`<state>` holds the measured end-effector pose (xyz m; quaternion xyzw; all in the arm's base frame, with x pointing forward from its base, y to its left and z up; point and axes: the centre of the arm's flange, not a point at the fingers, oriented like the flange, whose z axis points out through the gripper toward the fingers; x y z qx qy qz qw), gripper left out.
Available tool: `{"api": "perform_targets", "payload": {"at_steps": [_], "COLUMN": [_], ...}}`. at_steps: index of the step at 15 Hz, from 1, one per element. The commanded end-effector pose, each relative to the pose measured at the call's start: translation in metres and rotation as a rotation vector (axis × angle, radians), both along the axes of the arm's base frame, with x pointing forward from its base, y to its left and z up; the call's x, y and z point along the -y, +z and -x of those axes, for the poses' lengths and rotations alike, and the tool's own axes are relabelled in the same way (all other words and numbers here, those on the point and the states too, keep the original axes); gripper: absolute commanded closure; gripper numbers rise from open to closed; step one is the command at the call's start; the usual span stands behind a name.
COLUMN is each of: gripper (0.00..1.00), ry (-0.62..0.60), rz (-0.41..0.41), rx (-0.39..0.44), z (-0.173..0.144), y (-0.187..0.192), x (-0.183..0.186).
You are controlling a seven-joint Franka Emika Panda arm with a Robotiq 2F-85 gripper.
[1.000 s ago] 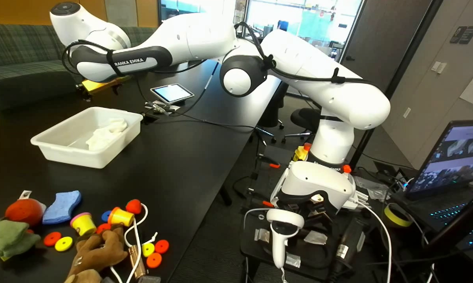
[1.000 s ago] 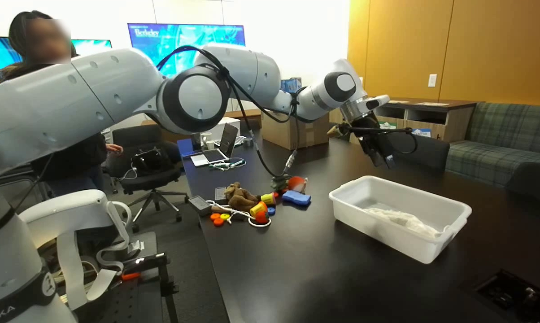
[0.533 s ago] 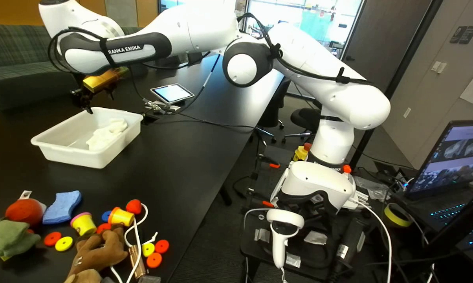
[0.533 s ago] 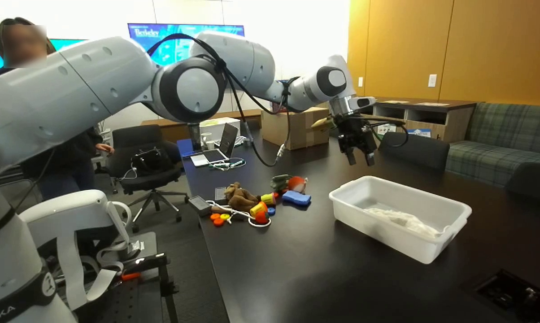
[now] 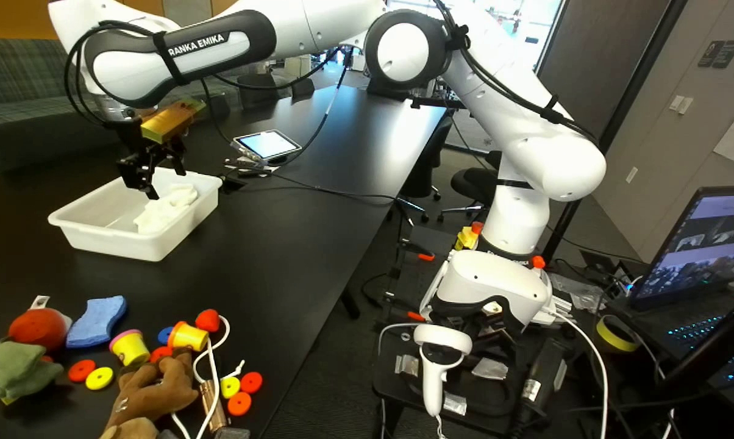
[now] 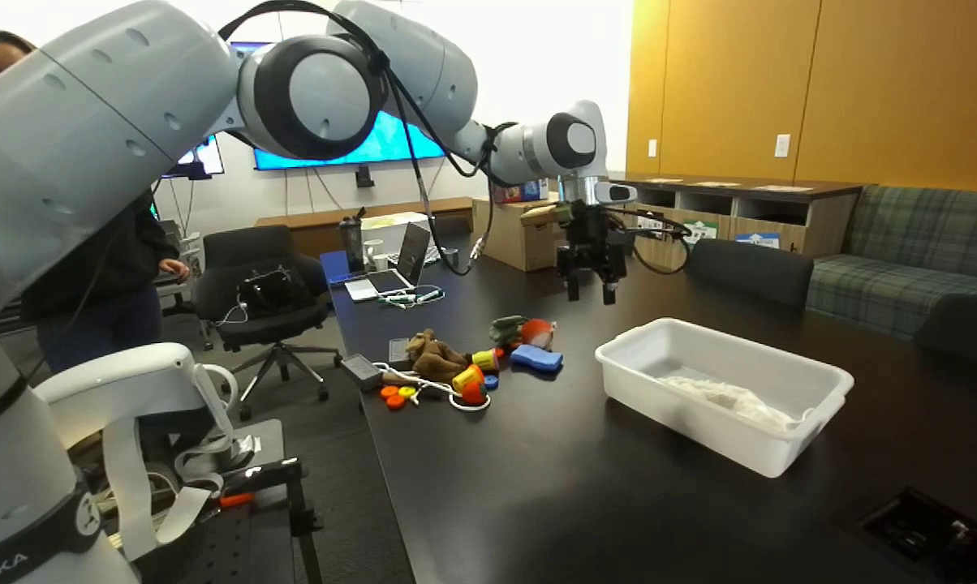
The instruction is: Use the white towel to slide the things on the counter to the left and then put the towel in the white bin
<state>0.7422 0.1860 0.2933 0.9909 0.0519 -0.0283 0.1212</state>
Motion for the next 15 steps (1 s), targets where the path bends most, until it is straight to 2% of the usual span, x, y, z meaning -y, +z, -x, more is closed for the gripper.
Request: {"api": "perform_targets", "payload": {"at_steps": [1,6,10,11,15], "gripper": [0.0,0.0,0.0,0.0,0.0], "ry": [0.077,0.081,0.085,0.063,0.06], "rz": [-0.048,-0.087,-0.145,-0.1,-0.097], "rx": [-0.085,-0.126,-0.097,-0.122,-0.129], "z": [0.081,0.115,0.137,0.078,0.081], "y": [0.005,-0.001,0.001,-0.009,-0.012], "x": [0.014,0.027,0.052,0.024,0.029]}}
